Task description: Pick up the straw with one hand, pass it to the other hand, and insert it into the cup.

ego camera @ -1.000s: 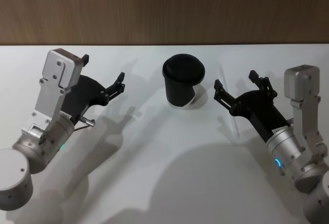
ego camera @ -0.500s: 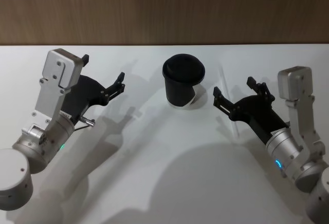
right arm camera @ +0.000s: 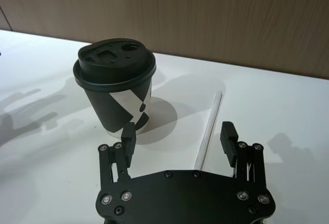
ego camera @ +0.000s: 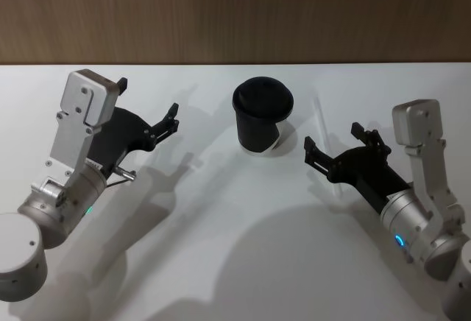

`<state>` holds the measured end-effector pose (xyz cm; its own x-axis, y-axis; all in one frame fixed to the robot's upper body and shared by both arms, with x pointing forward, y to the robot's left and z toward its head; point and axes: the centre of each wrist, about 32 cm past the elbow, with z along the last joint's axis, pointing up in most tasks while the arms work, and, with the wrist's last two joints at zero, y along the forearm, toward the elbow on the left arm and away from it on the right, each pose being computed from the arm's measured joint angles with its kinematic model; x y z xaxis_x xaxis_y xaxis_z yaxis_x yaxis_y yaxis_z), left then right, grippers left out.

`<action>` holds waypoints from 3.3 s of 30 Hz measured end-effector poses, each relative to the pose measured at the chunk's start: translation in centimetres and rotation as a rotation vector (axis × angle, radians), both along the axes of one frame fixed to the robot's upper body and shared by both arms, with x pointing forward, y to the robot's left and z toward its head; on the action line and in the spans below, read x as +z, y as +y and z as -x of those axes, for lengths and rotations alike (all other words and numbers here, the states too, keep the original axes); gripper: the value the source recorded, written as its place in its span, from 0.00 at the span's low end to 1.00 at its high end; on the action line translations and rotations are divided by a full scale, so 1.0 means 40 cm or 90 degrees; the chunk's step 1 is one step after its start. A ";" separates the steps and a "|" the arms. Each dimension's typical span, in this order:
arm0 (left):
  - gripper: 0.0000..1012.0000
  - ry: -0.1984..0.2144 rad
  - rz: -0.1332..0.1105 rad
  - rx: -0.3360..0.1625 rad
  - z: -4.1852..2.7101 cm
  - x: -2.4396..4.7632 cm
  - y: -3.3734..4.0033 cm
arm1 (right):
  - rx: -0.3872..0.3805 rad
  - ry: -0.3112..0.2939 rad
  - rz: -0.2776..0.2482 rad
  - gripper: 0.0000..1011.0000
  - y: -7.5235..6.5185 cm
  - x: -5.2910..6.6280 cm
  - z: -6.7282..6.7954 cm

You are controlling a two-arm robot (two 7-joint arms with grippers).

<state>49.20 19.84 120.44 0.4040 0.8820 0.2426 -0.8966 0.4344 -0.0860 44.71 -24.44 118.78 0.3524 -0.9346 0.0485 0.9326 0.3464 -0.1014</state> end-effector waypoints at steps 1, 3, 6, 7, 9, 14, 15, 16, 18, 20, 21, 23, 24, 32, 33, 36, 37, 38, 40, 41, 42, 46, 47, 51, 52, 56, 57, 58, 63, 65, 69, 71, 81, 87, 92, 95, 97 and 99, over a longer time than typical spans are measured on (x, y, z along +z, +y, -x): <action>0.99 0.000 0.000 0.000 0.000 0.000 0.000 | 0.000 0.001 0.000 0.99 0.000 0.000 0.000; 0.99 0.000 0.000 0.000 0.000 0.000 0.000 | 0.000 0.008 0.002 0.99 -0.001 0.000 0.002; 0.99 0.000 0.000 0.000 0.000 0.000 0.000 | 0.001 0.013 0.004 0.99 -0.002 0.000 0.003; 0.99 0.000 0.000 0.000 0.000 0.000 0.000 | 0.001 0.016 0.007 0.99 -0.002 0.000 0.004; 0.99 0.000 0.000 0.000 0.000 0.000 0.000 | 0.002 0.020 0.010 0.99 -0.003 -0.001 0.005; 0.99 0.000 0.000 0.000 0.000 0.000 0.000 | 0.002 0.027 0.020 0.99 -0.006 -0.005 0.005; 0.99 0.000 0.000 0.000 0.000 0.000 0.000 | 0.002 0.028 0.021 0.99 -0.007 -0.006 0.005; 0.99 0.000 0.000 0.000 0.000 0.000 0.000 | 0.002 0.030 0.022 0.99 -0.007 -0.007 0.005; 0.99 0.000 0.000 0.000 0.000 0.000 0.000 | 0.001 0.034 0.027 0.99 -0.009 -0.010 0.005; 0.99 0.000 0.000 0.000 0.000 0.000 0.000 | 0.001 0.039 0.030 0.99 -0.011 -0.015 0.005; 0.99 0.000 0.000 0.000 0.000 0.000 0.000 | 0.001 0.041 0.030 0.99 -0.012 -0.017 0.005; 0.99 0.000 0.000 0.000 0.000 0.000 0.000 | 0.001 0.046 0.033 0.99 -0.013 -0.021 0.004; 0.99 0.000 0.000 0.000 0.000 0.000 0.000 | 0.000 0.048 0.033 0.99 -0.014 -0.023 0.004; 0.99 0.000 0.000 0.000 0.000 0.000 0.000 | -0.004 0.057 0.037 0.99 -0.018 -0.034 0.001; 0.99 0.000 0.000 0.000 0.000 0.000 0.000 | -0.005 0.058 0.037 0.99 -0.018 -0.035 0.001; 0.99 0.000 0.000 0.000 0.000 0.000 0.000 | -0.007 0.059 0.037 0.99 -0.020 -0.038 -0.001; 0.99 0.000 0.000 0.000 0.000 0.000 0.000 | -0.008 0.060 0.037 0.99 -0.021 -0.038 -0.001; 0.99 0.000 0.000 0.000 0.000 0.000 0.000 | -0.008 0.060 0.037 0.99 -0.021 -0.039 -0.002; 0.99 0.000 0.000 0.000 0.000 0.000 0.000 | -0.010 0.061 0.037 0.99 -0.022 -0.040 -0.003; 0.99 0.000 0.000 0.000 0.000 0.000 0.000 | -0.010 0.062 0.036 0.99 -0.022 -0.041 -0.003; 0.99 0.000 0.000 0.000 0.000 0.000 0.000 | -0.012 0.063 0.036 0.99 -0.023 -0.042 -0.004; 0.99 0.000 0.000 0.000 0.000 0.000 0.000 | -0.014 0.066 0.034 0.99 -0.024 -0.045 -0.006; 0.99 0.000 0.000 0.000 0.000 0.000 0.000 | -0.014 0.067 0.034 0.99 -0.025 -0.045 -0.006; 0.99 0.000 0.000 0.000 0.000 0.000 0.000 | -0.016 0.071 0.032 0.99 -0.026 -0.049 -0.008; 0.99 0.000 0.000 0.000 0.000 0.000 0.000 | -0.016 0.072 0.031 0.99 -0.027 -0.051 -0.008; 0.99 0.000 0.000 0.000 0.000 0.000 0.000 | -0.016 0.075 0.030 0.99 -0.027 -0.053 -0.010; 0.99 0.000 0.000 0.000 0.000 0.000 0.000 | -0.016 0.076 0.030 0.99 -0.028 -0.054 -0.011; 0.99 0.000 0.000 0.000 0.000 0.000 0.000 | -0.016 0.077 0.030 0.99 -0.028 -0.055 -0.012; 0.99 0.000 0.000 0.000 0.000 0.000 0.000 | -0.015 0.080 0.031 0.99 -0.028 -0.057 -0.015; 0.99 0.000 0.000 0.000 0.000 0.000 0.000 | -0.015 0.081 0.031 0.99 -0.028 -0.058 -0.017; 0.99 0.000 0.000 0.000 0.000 0.000 0.000 | -0.015 0.082 0.032 0.99 -0.028 -0.059 -0.018; 0.99 0.000 0.000 0.000 0.000 0.000 0.000 | -0.014 0.082 0.034 0.99 -0.028 -0.059 -0.020; 0.99 0.000 0.000 0.000 0.000 0.000 0.000 | -0.013 0.087 0.040 0.99 -0.026 -0.062 -0.023; 0.99 0.000 0.000 0.000 0.000 0.000 0.000 | -0.011 0.089 0.043 0.99 -0.025 -0.063 -0.024; 0.99 0.000 0.000 0.000 0.000 0.000 0.000 | -0.011 0.090 0.045 0.99 -0.024 -0.064 -0.025; 0.99 0.000 0.000 0.000 0.000 0.000 0.000 | -0.011 0.091 0.046 0.97 -0.024 -0.064 -0.025; 0.99 0.000 0.000 0.000 0.000 0.000 0.000 | -0.011 0.091 0.046 0.94 -0.024 -0.064 -0.025; 0.99 0.000 0.000 0.000 0.000 0.000 0.000 | -0.011 0.091 0.047 0.88 -0.024 -0.064 -0.025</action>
